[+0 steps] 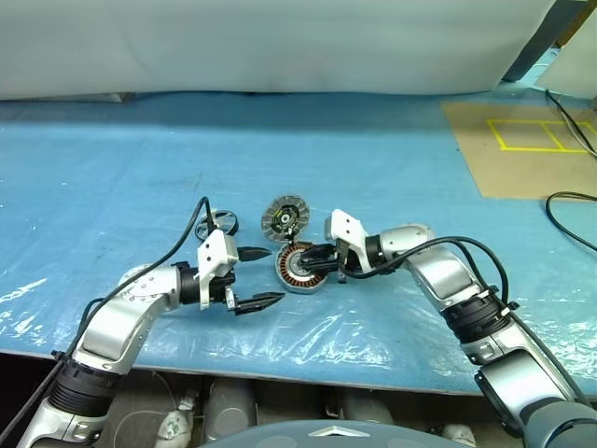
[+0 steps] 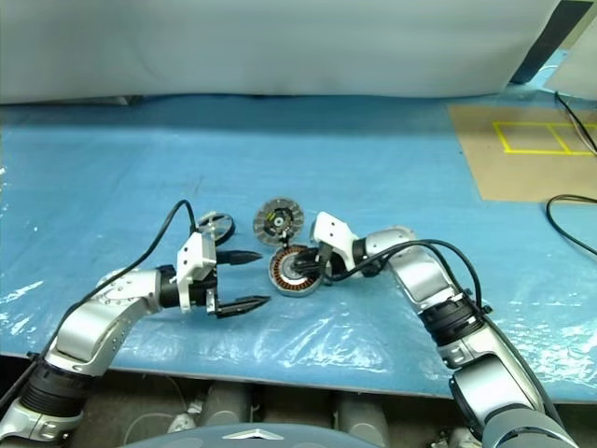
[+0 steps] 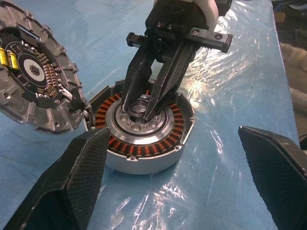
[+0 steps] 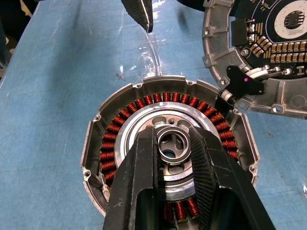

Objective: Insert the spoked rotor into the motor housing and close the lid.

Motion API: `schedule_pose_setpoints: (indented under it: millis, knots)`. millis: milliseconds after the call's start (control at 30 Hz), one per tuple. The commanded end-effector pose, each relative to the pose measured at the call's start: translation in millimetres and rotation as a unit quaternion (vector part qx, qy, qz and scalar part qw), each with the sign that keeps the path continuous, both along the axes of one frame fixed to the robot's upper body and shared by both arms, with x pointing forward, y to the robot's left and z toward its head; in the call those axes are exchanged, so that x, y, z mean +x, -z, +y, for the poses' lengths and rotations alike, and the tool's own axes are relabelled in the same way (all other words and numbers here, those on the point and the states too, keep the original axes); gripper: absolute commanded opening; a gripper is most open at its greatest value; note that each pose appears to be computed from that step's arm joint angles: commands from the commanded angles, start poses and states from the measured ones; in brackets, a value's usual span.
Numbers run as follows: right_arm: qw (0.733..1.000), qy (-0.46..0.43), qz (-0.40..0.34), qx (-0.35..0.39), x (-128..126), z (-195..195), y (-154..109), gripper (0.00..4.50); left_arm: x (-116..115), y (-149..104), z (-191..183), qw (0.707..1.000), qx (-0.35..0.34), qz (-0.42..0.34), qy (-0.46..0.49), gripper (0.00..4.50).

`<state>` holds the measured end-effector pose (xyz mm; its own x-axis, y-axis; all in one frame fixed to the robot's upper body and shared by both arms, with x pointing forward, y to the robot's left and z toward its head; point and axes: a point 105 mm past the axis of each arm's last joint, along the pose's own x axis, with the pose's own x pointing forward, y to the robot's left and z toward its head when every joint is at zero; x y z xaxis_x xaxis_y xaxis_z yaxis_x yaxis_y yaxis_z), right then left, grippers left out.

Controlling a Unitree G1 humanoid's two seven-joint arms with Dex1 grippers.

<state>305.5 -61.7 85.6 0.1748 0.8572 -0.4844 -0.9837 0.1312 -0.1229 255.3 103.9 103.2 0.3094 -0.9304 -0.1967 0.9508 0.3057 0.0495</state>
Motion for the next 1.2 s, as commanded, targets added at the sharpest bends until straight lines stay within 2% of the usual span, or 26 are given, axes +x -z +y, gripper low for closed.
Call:
schedule_pose_setpoints:
  millis: [33,1133,1200]
  knots:
    - [1.0,-0.012,-0.011,-0.006,0.2,0.4,-2.2,0.57,-2.6,-8.3,-4.2,1.0,-0.007,-0.016,0.009,4.5]
    - [0.999,-0.023,-0.029,-0.029,3.7,5.2,3.9,0.57,-2.3,-2.0,-0.6,1.0,0.0,-0.01,0.006,4.5]
    - [0.999,-0.022,-0.031,-0.032,4.1,4.7,5.6,1.29,-1.9,-1.7,0.1,1.0,0.0,-0.01,0.006,4.5]
